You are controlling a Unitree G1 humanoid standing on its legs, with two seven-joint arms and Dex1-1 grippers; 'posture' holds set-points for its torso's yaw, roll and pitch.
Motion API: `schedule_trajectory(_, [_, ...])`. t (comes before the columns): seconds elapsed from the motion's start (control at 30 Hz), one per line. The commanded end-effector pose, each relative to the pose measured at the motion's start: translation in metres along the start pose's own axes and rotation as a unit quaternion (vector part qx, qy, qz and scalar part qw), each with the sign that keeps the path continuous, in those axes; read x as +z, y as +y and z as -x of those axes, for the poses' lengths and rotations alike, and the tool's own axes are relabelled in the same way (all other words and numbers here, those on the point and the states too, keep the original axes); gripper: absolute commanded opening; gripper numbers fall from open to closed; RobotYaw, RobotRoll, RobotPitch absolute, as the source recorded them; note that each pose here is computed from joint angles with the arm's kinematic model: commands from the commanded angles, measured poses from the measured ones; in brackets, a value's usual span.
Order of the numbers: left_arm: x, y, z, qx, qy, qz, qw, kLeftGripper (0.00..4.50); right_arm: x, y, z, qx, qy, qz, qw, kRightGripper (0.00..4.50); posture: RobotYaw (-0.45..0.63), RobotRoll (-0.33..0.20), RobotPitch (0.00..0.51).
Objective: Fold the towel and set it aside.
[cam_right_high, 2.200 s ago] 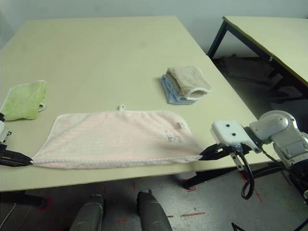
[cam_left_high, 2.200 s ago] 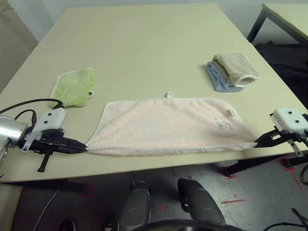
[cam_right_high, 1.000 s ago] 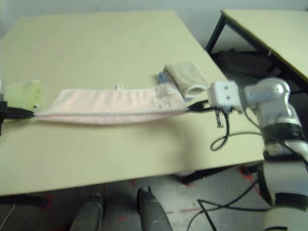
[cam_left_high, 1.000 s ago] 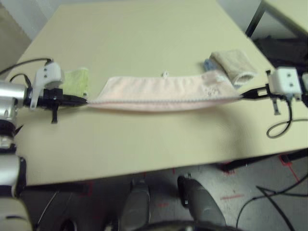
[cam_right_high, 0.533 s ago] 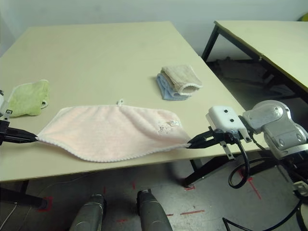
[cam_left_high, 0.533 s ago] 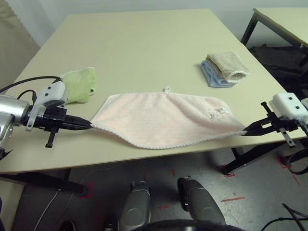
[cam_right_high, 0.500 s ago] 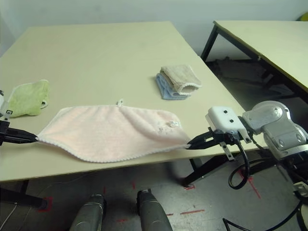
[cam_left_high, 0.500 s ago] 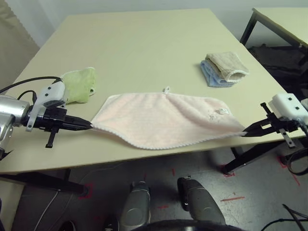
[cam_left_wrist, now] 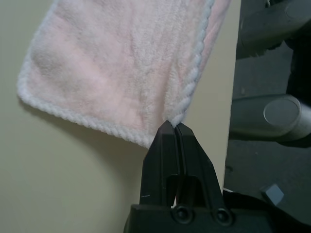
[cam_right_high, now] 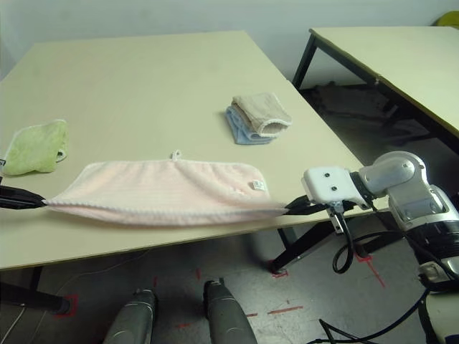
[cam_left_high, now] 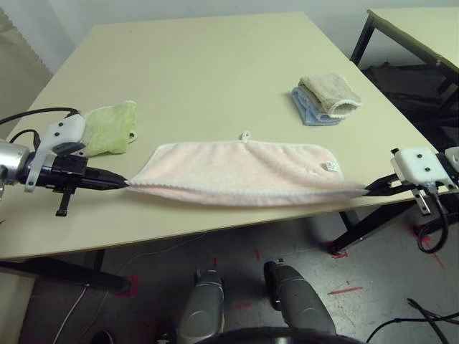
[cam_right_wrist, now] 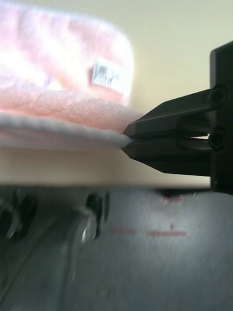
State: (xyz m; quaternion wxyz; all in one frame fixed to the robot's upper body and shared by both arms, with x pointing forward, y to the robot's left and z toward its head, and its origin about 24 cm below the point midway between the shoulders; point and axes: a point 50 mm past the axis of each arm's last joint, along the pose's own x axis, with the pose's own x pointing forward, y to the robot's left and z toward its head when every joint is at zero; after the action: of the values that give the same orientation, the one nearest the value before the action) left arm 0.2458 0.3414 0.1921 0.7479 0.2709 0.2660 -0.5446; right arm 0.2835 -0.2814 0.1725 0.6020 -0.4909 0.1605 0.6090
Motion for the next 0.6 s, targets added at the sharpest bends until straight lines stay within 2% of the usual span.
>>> schedule_trajectory(0.03, [-0.005,-0.002,0.004,-0.003,0.014,0.009,1.000,0.05,-0.004,-0.005,0.004,-0.024,0.023,0.008,0.999,0.00,0.04,0.000,0.150])
schedule_trajectory(0.2, [-0.005,-0.003,0.003,-0.004,0.012,0.012,1.000,0.05,-0.001,0.000,0.001,0.016,-0.005,-0.004,1.000,0.00,0.04,0.000,0.150])
schedule_trajectory(0.37, [-0.006,-0.004,0.000,-0.008,-0.001,0.018,1.000,0.05,0.006,0.015,0.003,0.064,-0.039,-0.060,0.995,0.00,0.04,0.000,0.152])
schedule_trajectory(0.53, [-0.004,0.000,-0.001,-0.001,-0.018,0.027,0.999,0.05,0.014,0.011,0.011,0.069,-0.071,-0.133,0.986,0.00,0.04,0.000,0.151])
schedule_trajectory(0.6, [-0.002,0.003,-0.001,0.003,-0.028,0.030,0.999,0.05,0.020,0.005,0.017,0.063,-0.106,-0.201,0.972,0.00,0.03,0.000,0.150])
